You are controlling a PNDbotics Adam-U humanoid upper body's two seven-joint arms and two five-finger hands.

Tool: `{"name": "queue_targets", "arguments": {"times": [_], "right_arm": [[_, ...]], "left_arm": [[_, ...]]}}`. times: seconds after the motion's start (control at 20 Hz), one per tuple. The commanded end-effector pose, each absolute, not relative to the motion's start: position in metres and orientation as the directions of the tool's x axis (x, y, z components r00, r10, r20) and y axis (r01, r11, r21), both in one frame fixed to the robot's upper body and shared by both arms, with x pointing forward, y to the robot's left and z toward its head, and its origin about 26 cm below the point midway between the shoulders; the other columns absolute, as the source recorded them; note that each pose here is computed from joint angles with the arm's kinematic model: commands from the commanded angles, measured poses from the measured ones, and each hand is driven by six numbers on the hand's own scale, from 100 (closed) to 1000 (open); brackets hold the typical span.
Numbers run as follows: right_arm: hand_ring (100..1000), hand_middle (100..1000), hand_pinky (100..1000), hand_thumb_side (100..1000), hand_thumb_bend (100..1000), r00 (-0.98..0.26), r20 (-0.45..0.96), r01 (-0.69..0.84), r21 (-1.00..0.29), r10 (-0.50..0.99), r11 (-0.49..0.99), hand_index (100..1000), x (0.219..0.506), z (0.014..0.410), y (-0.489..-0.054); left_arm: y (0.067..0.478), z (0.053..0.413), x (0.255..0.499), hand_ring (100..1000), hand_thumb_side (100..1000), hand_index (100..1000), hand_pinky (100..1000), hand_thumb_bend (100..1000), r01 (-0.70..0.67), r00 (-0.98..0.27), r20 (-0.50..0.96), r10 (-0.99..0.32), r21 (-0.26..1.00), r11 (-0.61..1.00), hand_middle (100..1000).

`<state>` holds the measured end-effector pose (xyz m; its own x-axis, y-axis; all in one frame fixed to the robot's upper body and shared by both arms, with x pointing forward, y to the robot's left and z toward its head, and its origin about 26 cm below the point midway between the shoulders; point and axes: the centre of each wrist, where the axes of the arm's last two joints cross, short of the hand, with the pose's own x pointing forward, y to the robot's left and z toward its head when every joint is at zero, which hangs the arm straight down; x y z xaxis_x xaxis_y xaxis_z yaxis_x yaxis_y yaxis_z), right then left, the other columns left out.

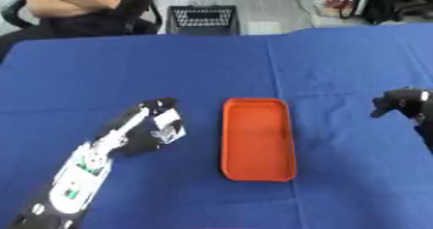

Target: Pick up objects on the table and place them in the box.

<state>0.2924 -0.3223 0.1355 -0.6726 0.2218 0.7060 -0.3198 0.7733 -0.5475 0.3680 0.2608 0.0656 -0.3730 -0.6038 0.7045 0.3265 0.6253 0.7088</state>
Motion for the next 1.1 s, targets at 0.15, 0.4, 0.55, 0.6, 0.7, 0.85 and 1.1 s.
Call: {"name": "queue_targets", "arguments": {"times": [0.15, 0.4, 0.55, 0.6, 0.7, 0.85, 1.1], "right_arm": [[630, 656, 854, 942, 100, -0.683, 0.696, -0.317, -0.556, 0.221, 0.769, 807, 0.292, 0.14, -0.323], [630, 656, 854, 943, 100, -0.683, 0.696, -0.316, -0.556, 0.222, 0.769, 807, 0.292, 0.14, -0.323], [630, 657, 855, 944, 100, -0.683, 0.695, -0.316, -0.556, 0.222, 0.769, 807, 0.292, 0.14, -0.323], [630, 657, 855, 944, 100, -0.683, 0.695, -0.316, -0.556, 0.222, 0.769, 807, 0.292, 0.14, -0.323], [630, 657, 855, 944, 100, -0.684, 0.695, -0.316, -0.557, 0.223, 0.768, 807, 0.292, 0.14, -0.323], [630, 657, 855, 944, 100, -0.684, 0.694, -0.315, -0.557, 0.223, 0.768, 807, 0.292, 0.14, -0.323], [630, 657, 855, 945, 100, -0.684, 0.694, -0.316, -0.558, 0.223, 0.768, 807, 0.292, 0.14, -0.323]], "left_arm": [[0.267, 0.08, 0.37, 764, 612, 965, 967, 343, 0.296, -0.401, 0.687, -0.606, 0.723, 0.624, 827], [0.267, 0.083, 0.37, 764, 597, 964, 965, 320, 0.28, -0.405, 0.685, -0.605, 0.723, 0.631, 825], [0.268, 0.081, 0.37, 762, 584, 961, 962, 314, 0.291, -0.398, 0.68, -0.615, 0.73, 0.619, 824], [0.268, 0.08, 0.37, 761, 577, 959, 959, 314, 0.295, -0.395, 0.674, -0.624, 0.736, 0.609, 825], [0.268, 0.078, 0.369, 759, 573, 957, 956, 313, 0.303, -0.39, 0.661, -0.641, 0.749, 0.589, 830], [0.269, 0.074, 0.368, 757, 567, 952, 949, 320, 0.319, -0.387, 0.634, -0.67, 0.774, 0.548, 834], [0.271, 0.072, 0.367, 753, 558, 948, 942, 325, 0.332, -0.388, 0.595, -0.704, 0.803, 0.496, 832]]}}
